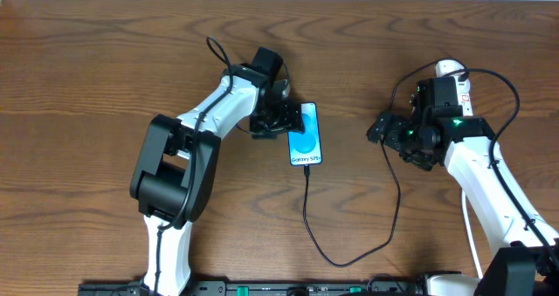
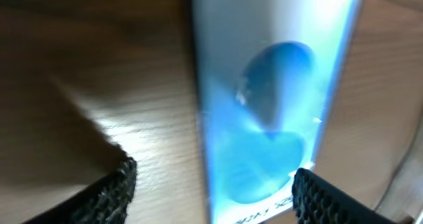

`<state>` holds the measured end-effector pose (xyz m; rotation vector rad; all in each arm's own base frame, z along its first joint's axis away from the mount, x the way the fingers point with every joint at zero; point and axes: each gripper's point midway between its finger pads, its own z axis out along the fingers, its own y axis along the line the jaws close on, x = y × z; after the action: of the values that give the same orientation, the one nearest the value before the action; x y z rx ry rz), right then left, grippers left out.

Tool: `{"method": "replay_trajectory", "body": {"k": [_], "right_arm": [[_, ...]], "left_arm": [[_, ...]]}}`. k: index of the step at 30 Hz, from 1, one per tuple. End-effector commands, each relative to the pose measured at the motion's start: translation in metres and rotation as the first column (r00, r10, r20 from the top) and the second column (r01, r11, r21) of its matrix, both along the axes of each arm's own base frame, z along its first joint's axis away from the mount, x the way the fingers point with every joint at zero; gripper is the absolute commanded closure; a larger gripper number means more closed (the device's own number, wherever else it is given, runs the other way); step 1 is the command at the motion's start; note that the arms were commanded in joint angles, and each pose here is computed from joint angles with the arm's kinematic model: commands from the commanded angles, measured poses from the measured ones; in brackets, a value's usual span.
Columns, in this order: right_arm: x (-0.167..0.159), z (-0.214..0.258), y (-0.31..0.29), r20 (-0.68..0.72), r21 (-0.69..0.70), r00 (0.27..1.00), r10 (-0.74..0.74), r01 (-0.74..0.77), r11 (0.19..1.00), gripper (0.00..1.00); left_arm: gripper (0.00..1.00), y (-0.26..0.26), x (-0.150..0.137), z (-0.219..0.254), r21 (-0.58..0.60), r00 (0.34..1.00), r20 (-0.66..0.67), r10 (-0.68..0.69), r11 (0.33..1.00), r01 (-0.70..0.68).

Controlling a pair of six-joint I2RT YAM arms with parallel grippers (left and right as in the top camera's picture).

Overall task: Plug charger to phone and switch on socket
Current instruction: 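Open the left gripper, lift away, and move right gripper to power strip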

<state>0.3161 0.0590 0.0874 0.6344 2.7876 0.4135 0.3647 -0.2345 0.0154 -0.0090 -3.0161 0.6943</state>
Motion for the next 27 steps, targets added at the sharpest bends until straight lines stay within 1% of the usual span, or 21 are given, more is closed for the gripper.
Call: {"method": "replay_trajectory", "body": {"k": [1, 3, 6, 10, 11, 12, 15, 16, 18, 21, 23, 27], "right_arm": [[0.003, 0.01, -0.005, 0.025, -0.025, 0.999, 0.023, -0.022, 0.999, 0.01], [0.006, 0.018, -0.008, 0.034, -0.032, 0.999, 0.035, -0.034, 0.999, 0.01], [0.015, 0.04, -0.015, 0.065, -0.049, 0.997, 0.052, -0.049, 0.998, 0.01], [0.027, 0.073, -0.04, 0.097, -0.107, 0.995, 0.01, 0.0, 0.994, 0.01], [0.033, 0.083, -0.053, 0.11, -0.132, 0.994, -0.022, 0.036, 0.991, 0.01], [0.037, 0.088, -0.061, 0.117, -0.144, 0.992, -0.039, 0.056, 0.988, 0.01], [0.046, 0.096, -0.082, 0.089, -0.158, 0.993, -0.073, 0.086, 0.984, 0.01], [0.051, 0.099, -0.095, 0.046, -0.169, 0.996, -0.072, 0.078, 0.982, 0.01], [0.057, 0.102, -0.107, 0.005, -0.177, 0.997, -0.075, 0.074, 0.981, 0.01], [0.07, 0.101, -0.135, -0.022, -0.211, 0.991, -0.135, 0.127, 0.969, 0.01], [0.074, 0.093, -0.164, -0.035, -0.266, 0.975, -0.221, 0.204, 0.942, 0.01], [0.065, 0.073, -0.208, -0.073, -0.338, 0.915, -0.397, 0.352, 0.873, 0.01]], "left_arm": [[0.2, 0.043, 0.024, 0.01, 0.166, 0.995, 0.083, 0.053, 0.984, -0.067], [0.2, 0.056, 0.034, 0.031, 0.193, 0.989, 0.128, 0.076, 0.976, -0.1], [0.2, 0.081, 0.047, 0.071, 0.237, 0.966, 0.23, 0.114, 0.957, -0.17], [0.19, 0.11, 0.053, 0.123, 0.254, 0.918, 0.365, 0.157, 0.932, -0.26], [0.02, 0.116, 0.054, 0.138, 0.244, 0.901, 0.4, 0.168, 0.928, -0.281], [0.02, 0.118, 0.054, 0.146, 0.236, 0.893, 0.416, 0.173, 0.928, -0.29], [0.02, 0.12, 0.052, 0.158, 0.221, 0.881, 0.439, 0.179, 0.928, -0.299], [0.02, 0.12, 0.052, 0.159, 0.219, 0.879, 0.441, 0.18, 0.929, -0.3], [0.02, 0.12, 0.052, 0.158, 0.22, 0.88, 0.44, 0.18, 0.928, -0.299], [0.02, 0.12, 0.052, 0.158, 0.22, 0.88, 0.439, 0.179, 0.928, -0.299], [0.02, 0.12, 0.052, 0.158, 0.22, 0.88, 0.439, 0.179, 0.928, -0.299], [0.02, 0.12, 0.052, 0.158, 0.22, 0.88, 0.439, 0.179, 0.928, -0.299]]}}
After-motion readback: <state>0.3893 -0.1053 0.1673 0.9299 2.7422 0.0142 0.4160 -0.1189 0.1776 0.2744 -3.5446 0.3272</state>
